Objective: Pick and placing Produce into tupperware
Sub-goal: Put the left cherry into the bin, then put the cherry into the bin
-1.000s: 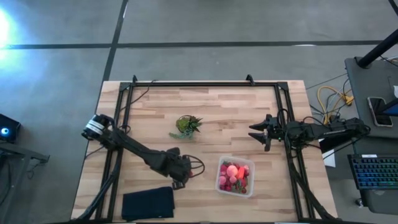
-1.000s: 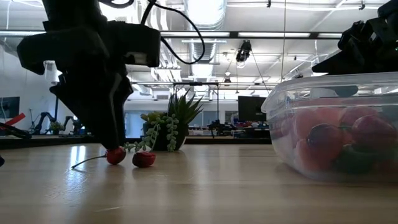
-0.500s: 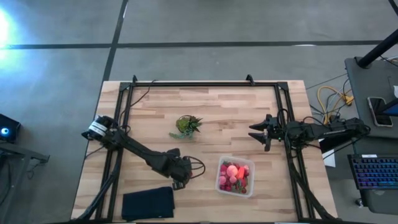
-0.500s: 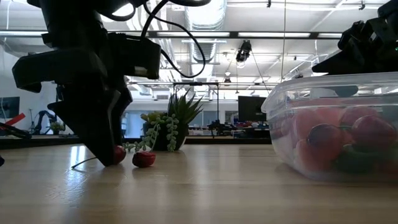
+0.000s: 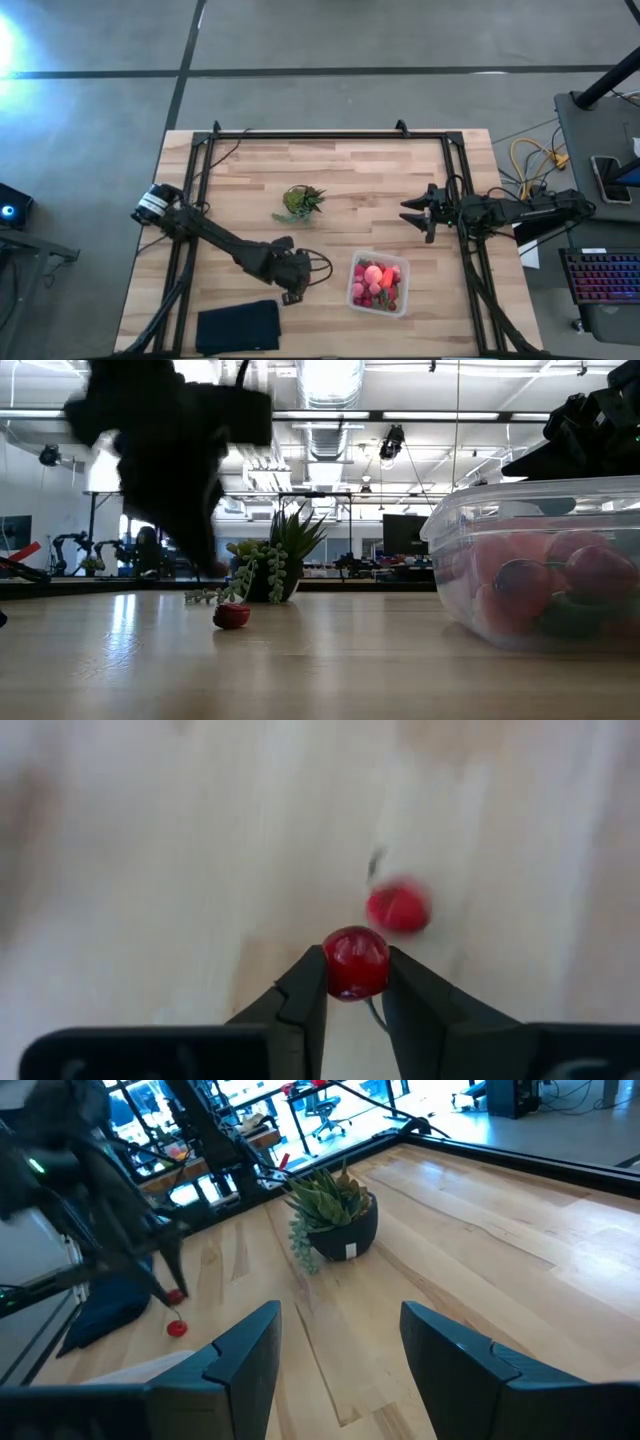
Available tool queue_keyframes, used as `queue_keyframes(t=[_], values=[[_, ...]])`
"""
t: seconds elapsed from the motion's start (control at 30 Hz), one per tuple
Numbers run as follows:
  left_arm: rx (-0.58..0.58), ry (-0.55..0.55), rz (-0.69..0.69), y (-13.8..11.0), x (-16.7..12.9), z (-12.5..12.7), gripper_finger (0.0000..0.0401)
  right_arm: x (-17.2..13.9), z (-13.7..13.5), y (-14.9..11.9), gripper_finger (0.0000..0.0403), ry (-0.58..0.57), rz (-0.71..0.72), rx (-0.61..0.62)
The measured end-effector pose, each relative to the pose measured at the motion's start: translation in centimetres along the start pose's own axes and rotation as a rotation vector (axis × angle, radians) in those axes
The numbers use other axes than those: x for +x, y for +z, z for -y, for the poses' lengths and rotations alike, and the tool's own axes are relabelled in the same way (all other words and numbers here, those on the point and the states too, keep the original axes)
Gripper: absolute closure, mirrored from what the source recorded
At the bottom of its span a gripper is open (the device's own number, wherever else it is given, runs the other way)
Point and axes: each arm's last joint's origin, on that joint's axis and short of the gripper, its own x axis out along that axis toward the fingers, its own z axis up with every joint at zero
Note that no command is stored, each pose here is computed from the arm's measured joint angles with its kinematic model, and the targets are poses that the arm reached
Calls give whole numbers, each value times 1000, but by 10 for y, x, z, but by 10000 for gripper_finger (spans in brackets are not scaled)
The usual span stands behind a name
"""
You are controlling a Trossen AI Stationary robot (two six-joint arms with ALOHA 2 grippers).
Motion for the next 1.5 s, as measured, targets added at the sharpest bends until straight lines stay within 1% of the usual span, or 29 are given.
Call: queue_keyframes(t=[0.07, 0.13, 0.2, 0.3, 0.4, 0.5, 0.6, 0.7, 0.77, 0.87, 0.93, 1.0, 1.07, 1.13, 1.2, 1.27, 1.33, 1.43, 1.5], values=[[-14, -5, 70, 13, -16, 2, 338, 0, 0, 0, 204, 0, 0, 0], [-2, -15, 156, 30, -36, 4, 338, 0, 0, 0, 204, 0, 0, 0], [31, -30, 251, 52, -58, 5, 338, 0, 0, 0, 204, 0, 0, 0], [57, -64, 369, 84, -81, 0, 338, 0, 0, 0, 204, 0, 0, 0], [39, -122, 448, 115, -79, -8, 338, 0, 0, 0, 204, 0, 1, 0], [34, -187, 472, 141, -63, -10, 338, 0, 0, 0, 204, -1, -2, 0], [49, -220, 453, 159, -49, -2, 327, 0, 0, 0, 204, 0, 1, 0], [113, -233, 442, 169, -37, 14, 309, 0, 0, 0, 204, -2, -4, -1], [128, -231, 417, 171, -28, 21, 295, 0, 0, -1, 204, -3, -7, -2], [139, -259, 366, 171, -16, 28, 272, 0, 0, -1, 204, -2, -6, -2], [139, -294, 354, 171, -13, 32, 260, 0, 0, -1, 204, -3, -6, -2], [119, -306, 343, 171, -11, 33, 248, 0, 0, -1, 204, -2, -6, -2], [109, -295, 317, 168, -12, 32, 237, 0, 0, -1, 204, -2, -6, -2], [109, -251, 279, 164, -18, 27, 227, 0, 0, -1, 204, -3, -6, -2], [109, -180, 218, 157, -33, 19, 218, 0, 0, -1, 204, -3, -6, -2], [112, -120, 180, 149, -54, 10, 213, 0, 0, -1, 204, -3, -6, -2], [117, -70, 110, 135, -65, 2, 212, 1, 0, -1, 204, -3, -5, -2], [68, -43, 41, 113, -67, -3, 211, 1, 0, -1, 204, -4, -7, -2], [17, -48, 12, 97, -67, -5, 211, 1, 0, -1, 204, -4, -10, -3]])
